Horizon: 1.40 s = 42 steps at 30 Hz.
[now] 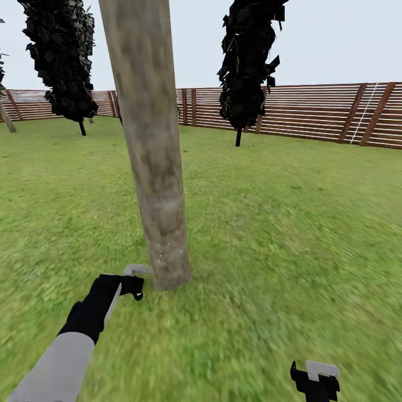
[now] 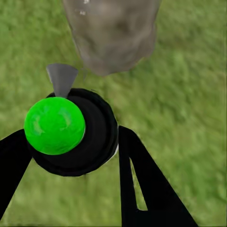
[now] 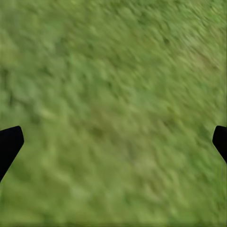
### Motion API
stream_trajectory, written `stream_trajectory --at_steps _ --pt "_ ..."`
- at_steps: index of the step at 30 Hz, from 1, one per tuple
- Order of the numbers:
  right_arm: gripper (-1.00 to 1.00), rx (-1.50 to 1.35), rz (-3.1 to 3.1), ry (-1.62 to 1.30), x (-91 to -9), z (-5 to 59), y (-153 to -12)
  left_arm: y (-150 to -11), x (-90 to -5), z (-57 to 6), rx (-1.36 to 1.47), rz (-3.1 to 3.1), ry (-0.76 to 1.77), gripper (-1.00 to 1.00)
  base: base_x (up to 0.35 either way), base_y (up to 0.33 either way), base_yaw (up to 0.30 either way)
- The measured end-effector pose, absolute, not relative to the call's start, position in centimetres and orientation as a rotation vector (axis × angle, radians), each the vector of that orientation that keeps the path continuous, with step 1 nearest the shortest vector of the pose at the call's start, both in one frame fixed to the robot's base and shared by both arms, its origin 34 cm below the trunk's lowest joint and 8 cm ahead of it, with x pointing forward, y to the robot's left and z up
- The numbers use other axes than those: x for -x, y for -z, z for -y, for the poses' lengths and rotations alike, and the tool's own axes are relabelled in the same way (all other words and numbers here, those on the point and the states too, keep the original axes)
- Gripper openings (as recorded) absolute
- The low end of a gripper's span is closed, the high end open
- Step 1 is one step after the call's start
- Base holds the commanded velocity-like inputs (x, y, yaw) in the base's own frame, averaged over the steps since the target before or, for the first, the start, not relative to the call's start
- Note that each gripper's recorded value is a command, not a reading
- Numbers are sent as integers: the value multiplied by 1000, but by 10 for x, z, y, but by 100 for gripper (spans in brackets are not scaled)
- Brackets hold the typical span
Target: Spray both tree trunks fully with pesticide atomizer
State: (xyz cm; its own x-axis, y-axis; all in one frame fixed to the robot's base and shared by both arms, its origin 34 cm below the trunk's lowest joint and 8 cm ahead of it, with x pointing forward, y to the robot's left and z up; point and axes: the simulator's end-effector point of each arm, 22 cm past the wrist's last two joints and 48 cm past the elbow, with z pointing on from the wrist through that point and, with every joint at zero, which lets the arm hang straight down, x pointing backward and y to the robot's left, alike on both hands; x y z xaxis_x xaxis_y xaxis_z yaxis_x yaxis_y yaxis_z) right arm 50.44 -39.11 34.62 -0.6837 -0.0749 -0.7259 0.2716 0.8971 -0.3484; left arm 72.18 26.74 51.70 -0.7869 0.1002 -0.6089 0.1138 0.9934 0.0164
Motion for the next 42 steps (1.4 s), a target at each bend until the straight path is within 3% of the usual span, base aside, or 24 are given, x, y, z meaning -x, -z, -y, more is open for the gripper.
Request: stream_trajectory --at_steps 2,4,8,11,17,27,35,42 --pt "100 -140 -2260 558 -504 391 -346 -522 -723 -308 -134 -2481 -43 -100 0 0 0" --pt "100 -140 -2260 558 -504 391 -346 -523 -724 -308 -135 -2481 -33 -100 0 0 0" --pt "100 -138 -2260 558 -504 391 -346 -542 -744 -249 -153 -2453 78 -100 0 0 0" --pt "100 -136 -2259 558 -505 391 -346 -553 -751 -247 -154 -2455 73 -100 0 0 0" --pt "100 -136 -2259 558 -505 391 -347 -561 -753 -304 -137 -2457 -24 -100 -10 0 -74" --pt "100 -137 -2258 558 -505 391 -347 -598 -776 -251 -179 -2374 61 -100 -251 0 -25" --pt "100 -137 -2258 558 -505 391 -347 -592 -765 -315 -124 -2443 -46 -100 -10 0 2" --pt "100 -137 -2258 558 -505 391 -347 -582 -759 -309 -127 -2459 -36 -100 175 -144 205"
